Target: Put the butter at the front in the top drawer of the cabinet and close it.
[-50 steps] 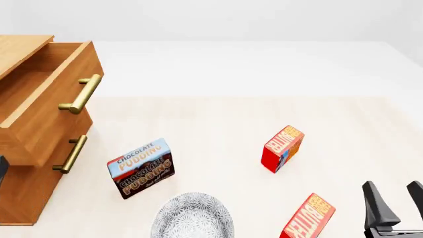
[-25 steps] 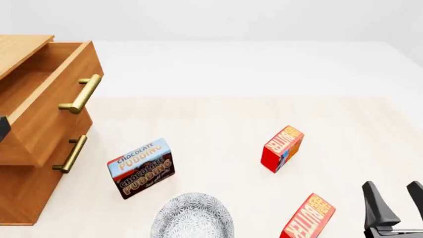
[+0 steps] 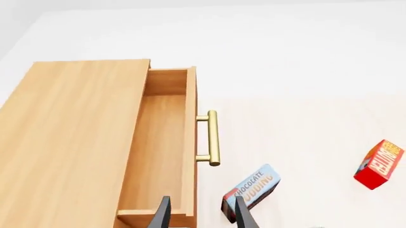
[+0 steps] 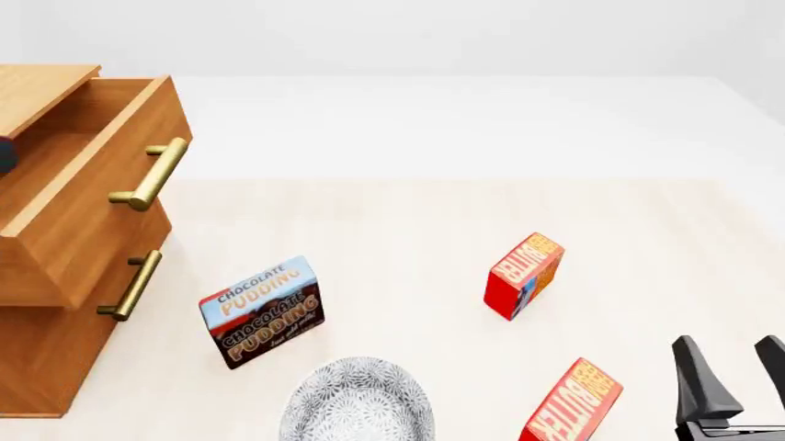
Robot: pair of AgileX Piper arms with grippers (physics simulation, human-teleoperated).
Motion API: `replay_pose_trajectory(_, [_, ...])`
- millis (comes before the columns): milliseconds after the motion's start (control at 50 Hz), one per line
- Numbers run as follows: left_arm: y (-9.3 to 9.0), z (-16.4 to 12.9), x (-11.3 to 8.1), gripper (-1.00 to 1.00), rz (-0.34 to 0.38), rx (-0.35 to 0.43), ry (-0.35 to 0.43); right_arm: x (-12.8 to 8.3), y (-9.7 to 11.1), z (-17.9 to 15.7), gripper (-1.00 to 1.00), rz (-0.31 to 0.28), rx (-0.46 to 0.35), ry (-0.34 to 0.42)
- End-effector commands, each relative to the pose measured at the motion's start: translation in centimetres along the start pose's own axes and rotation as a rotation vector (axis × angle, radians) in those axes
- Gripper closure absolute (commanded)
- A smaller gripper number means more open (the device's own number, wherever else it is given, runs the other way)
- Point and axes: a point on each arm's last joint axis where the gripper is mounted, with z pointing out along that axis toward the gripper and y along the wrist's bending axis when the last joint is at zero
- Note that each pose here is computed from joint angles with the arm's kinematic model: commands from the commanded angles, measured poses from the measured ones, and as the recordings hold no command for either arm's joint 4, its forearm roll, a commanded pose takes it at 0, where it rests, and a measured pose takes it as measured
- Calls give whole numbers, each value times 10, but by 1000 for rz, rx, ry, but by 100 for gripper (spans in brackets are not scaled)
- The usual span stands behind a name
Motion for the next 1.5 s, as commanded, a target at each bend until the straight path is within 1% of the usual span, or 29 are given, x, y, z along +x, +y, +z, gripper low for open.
replay_pose_trajectory(20, [1, 21, -21, -100, 1, -2, 113, 0, 0, 0, -100, 1, 0, 0])
replay_pose_trajectory(80, [2, 20, -27, -100, 3, -7, 116, 0, 0, 0, -100, 0, 0, 0])
replay_pose_trajectory(100, [3, 21, -27, -100, 5, -11, 127, 0, 0, 0, -100, 0, 0, 0])
replay_pose_trajectory(120, [2, 28, -30, -100, -2, -3, 145, 0, 0, 0, -100, 1, 0, 0])
replay_pose_trajectory(160, [1, 38, -28, -100, -2, 3, 190, 0, 0, 0, -100, 1, 0, 0])
replay_pose_trajectory(220, [0, 41, -30, -100, -7, 7, 194, 0, 0, 0, -100, 1, 0, 0])
replay_pose_trajectory(260, [1, 44, -32, -100, 0, 2, 207, 0, 0, 0, -100, 1, 0, 0])
replay_pose_trajectory(340, [1, 50, -35, -100, -9, 3, 230, 0, 0, 0, -100, 1, 0, 0])
replay_pose_trajectory(400, [-2, 54, -35, -100, -18, 20, 240, 0, 0, 0, -100, 1, 0, 0])
replay_pose_trajectory(460, [-5, 70, -31, -100, -22, 29, 287, 0, 0, 0, -100, 0, 0, 0])
replay_pose_trajectory(500, [-5, 70, -32, -100, -29, 30, 284, 0, 0, 0, -100, 1, 0, 0])
replay_pose_trajectory(560, [-3, 80, -33, -100, -35, 20, 308, 0, 0, 0, -100, 1, 0, 0])
replay_pose_trajectory(680, [-4, 87, -34, -100, -49, 20, 341, 0, 0, 0, -100, 1, 0, 0])
replay_pose_trajectory(720, [-5, 87, -35, -100, -54, 23, 340, 0, 0, 0, -100, 1, 0, 0])
replay_pose_trajectory(740, [-4, 94, -32, -100, -56, 17, 360, 0, 0, 0, -100, 0, 0, 0])
replay_pose_trajectory(840, [-4, 100, -29, -100, -65, 14, 369, 0, 0, 0, -100, 1, 0, 0])
replay_pose_trajectory(920, [-3, 109, -23, -100, -88, 6, 369, 0, 0, 0, -100, 1, 0, 0])
replay_pose_trajectory(1100, [-1, 124, -14, -100, -99, -3, 388, 0, 0, 0, -100, 0, 0, 0])
replay_pose_trajectory(1240, [4, 126, -14, -100, -109, -24, 385, 0, 0, 0, -100, 0, 0, 0])
replay_pose_trajectory(1380, [5, 133, -3, -100, -124, -31, 403, 0, 0, 0, -100, 1, 0, 0])
replay_pose_trajectory(1500, [9, 139, 1, -100, -130, -46, 413, 0, 0, 0, -100, 1, 0, 0])
